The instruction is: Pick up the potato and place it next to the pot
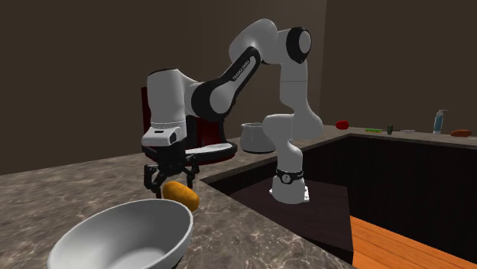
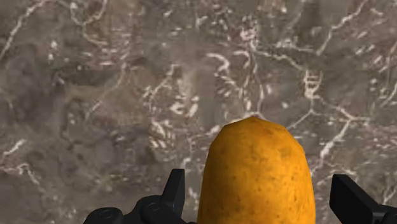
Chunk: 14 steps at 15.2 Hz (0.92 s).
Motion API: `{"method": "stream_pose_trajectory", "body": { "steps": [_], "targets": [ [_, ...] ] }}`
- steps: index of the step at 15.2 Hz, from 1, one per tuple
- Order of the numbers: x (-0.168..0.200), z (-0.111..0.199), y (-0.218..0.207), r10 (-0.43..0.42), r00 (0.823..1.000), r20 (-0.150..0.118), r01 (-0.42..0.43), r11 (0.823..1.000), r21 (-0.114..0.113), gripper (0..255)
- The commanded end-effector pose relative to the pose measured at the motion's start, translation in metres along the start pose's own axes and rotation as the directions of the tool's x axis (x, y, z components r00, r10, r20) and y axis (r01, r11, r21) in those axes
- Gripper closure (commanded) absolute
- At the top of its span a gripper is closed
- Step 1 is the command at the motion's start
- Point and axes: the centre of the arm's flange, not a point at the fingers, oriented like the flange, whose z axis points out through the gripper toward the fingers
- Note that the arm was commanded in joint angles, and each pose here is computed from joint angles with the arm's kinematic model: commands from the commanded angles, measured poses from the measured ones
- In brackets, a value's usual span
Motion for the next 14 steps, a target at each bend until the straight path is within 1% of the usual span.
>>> {"method": "stream_pose_trajectory", "body": {
  "steps": [1, 6, 7, 14],
  "targets": [
    [0.0, 0.0012, -0.0005, 0.0, 1.0, 0.0, 0.0, 1.0, 0.0, 0],
    [0.0, 0.0012, -0.0005, 0.0, 1.0, 0.0, 0.0, 1.0, 0.0, 0],
    [0.0, 0.0012, -0.0005, 0.0, 1.0, 0.0, 0.0, 1.0, 0.0, 255],
    [0.0002, 0.0012, -0.0006, 0.0, 1.0, 0.0, 0.0, 1.0, 0.0, 255]
  ]
}}
